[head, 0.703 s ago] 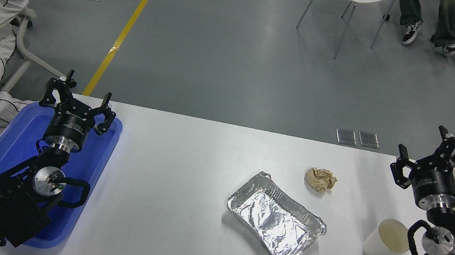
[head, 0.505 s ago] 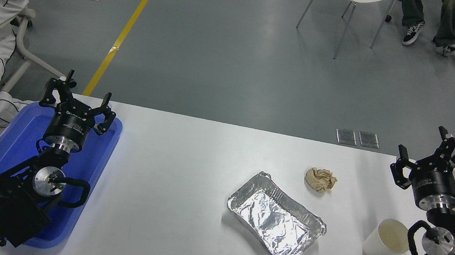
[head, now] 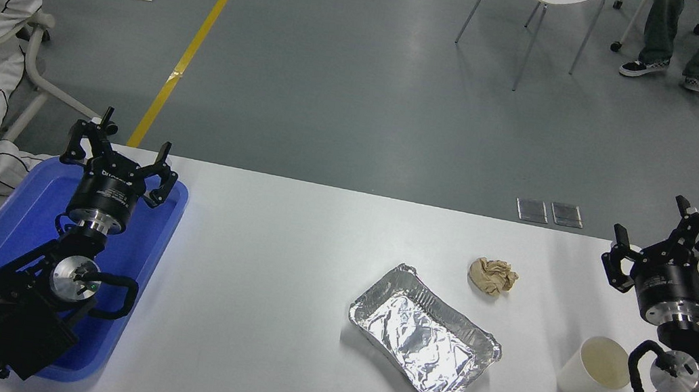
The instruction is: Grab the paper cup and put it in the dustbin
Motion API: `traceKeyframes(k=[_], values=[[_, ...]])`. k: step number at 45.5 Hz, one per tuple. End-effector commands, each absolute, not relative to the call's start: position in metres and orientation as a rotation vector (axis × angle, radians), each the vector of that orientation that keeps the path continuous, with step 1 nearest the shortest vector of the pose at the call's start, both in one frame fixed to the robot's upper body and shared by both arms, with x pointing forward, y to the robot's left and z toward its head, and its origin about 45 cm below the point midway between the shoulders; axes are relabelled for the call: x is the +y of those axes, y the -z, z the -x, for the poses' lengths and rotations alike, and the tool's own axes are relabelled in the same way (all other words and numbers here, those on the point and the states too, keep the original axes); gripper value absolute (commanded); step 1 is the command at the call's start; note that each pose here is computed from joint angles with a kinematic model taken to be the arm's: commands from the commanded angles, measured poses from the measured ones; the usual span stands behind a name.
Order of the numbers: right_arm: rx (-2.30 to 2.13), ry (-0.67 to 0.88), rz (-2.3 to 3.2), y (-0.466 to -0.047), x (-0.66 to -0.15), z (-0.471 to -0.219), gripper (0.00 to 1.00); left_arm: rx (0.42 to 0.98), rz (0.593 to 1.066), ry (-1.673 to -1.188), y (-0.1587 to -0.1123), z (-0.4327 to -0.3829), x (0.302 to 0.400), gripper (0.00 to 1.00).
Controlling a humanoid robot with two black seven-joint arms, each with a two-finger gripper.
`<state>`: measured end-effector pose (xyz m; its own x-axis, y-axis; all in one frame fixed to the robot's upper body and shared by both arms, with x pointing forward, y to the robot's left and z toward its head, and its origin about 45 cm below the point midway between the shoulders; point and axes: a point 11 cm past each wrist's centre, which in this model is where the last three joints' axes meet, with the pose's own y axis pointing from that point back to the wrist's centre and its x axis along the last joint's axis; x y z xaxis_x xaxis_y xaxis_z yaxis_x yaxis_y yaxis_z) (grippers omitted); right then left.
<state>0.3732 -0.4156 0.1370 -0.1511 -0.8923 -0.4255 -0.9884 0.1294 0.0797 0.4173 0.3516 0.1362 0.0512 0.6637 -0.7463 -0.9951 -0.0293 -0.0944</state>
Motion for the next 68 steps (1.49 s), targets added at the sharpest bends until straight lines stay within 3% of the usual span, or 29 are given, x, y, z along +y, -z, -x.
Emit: traceKeyframes(k=[1,35,58,68], values=[[2.149,-0.488,1.837,-0.14,-0.423,-0.372,1.0,0.58,0.738,-1.455,-0.1362,-0.4173,0.3517,1.0],[2.246,-0.546,1.914,-0.144,-0.457,-0.36,1.0,0.579,0.74,-1.452,-0.1369,-0.4178,0.3514,1.0],[2.3,-0.284,2.807,-0.162,-0.457,-0.366,1.0,0.581,0.741,-1.45,-0.1369,-0.418,0.3503,1.0],[2.223,-0.204,3.086,-0.191,-0.47,-0.362,1.0,0.579,0.74,-1.451,-0.1372,-0.4179,0.351,1.0]])
